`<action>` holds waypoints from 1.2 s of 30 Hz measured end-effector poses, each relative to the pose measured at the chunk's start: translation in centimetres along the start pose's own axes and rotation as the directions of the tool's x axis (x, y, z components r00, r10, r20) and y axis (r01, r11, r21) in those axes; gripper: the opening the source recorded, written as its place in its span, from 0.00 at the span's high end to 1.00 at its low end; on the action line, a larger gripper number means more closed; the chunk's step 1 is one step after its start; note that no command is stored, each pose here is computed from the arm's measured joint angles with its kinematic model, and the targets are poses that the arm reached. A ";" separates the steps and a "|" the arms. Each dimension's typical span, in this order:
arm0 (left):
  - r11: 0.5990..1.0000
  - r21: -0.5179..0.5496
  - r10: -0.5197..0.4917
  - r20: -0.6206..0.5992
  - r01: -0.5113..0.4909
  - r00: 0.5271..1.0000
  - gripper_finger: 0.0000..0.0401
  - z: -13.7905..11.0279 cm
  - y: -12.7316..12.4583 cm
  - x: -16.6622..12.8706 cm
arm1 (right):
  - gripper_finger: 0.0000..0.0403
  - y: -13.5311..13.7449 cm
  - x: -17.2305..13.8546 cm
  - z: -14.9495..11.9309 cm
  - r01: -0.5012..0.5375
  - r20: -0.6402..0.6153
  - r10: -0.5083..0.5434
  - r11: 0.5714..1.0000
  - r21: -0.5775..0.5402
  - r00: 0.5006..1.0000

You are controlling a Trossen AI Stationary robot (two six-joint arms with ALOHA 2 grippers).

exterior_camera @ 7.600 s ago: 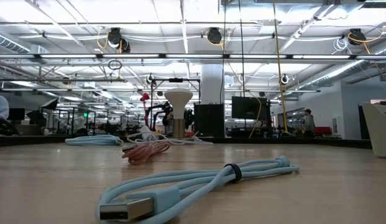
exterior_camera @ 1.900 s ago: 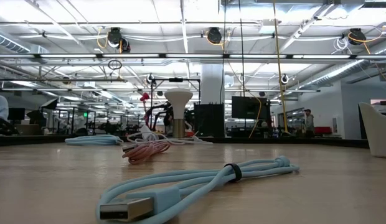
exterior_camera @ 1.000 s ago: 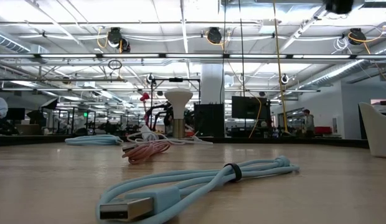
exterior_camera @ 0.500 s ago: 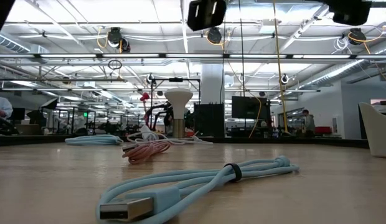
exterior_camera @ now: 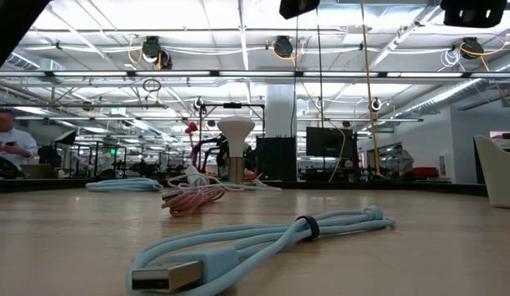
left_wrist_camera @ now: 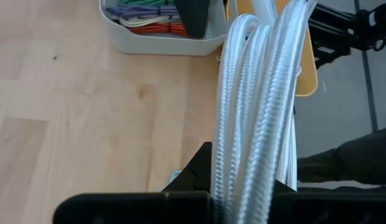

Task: Pick & Place USB Port
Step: Put the white HDMI cable into the yellow bin

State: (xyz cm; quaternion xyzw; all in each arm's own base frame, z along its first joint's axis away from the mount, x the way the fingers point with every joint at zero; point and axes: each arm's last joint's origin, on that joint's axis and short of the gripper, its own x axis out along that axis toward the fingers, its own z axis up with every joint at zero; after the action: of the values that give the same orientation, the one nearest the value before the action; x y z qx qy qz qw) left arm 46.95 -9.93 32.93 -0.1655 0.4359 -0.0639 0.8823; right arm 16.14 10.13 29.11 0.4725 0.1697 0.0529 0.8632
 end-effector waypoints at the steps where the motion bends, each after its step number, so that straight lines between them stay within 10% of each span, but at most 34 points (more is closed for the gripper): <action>1: 1.000 0.002 0.001 -0.003 -0.001 1.000 0.99 0.0 0.0 0.0 | 0.13 0.1 0.3 -0.1 -0.005 0.003 0.006 1.000 -0.003 1.000; 12: 0.996 0.008 -0.084 0.055 0.084 0.995 0.99 0.7 -0.6 -0.1 | 0.21 0.2 3.8 -1.4 -0.081 -0.088 0.082 0.997 0.017 0.993; 23: 0.988 -0.003 -0.156 0.017 0.156 0.988 0.99 0.4 -1.2 0.0 | 0.94 0.7 3.6 -1.1 -0.125 -0.070 0.125 0.992 0.002 0.990; 36: 0.994 -0.021 -0.108 0.118 0.111 0.987 0.55 0.7 -2.4 -2.3 | 0.94 2.0 1.6 -4.0 -0.081 0.053 0.075 0.991 0.109 0.996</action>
State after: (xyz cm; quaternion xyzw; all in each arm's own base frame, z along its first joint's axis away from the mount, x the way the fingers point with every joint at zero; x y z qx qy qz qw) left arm 46.16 -11.42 35.93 -0.2050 0.3747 -0.0965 0.8991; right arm 16.45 14.88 28.42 0.5271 0.1327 0.0657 0.8368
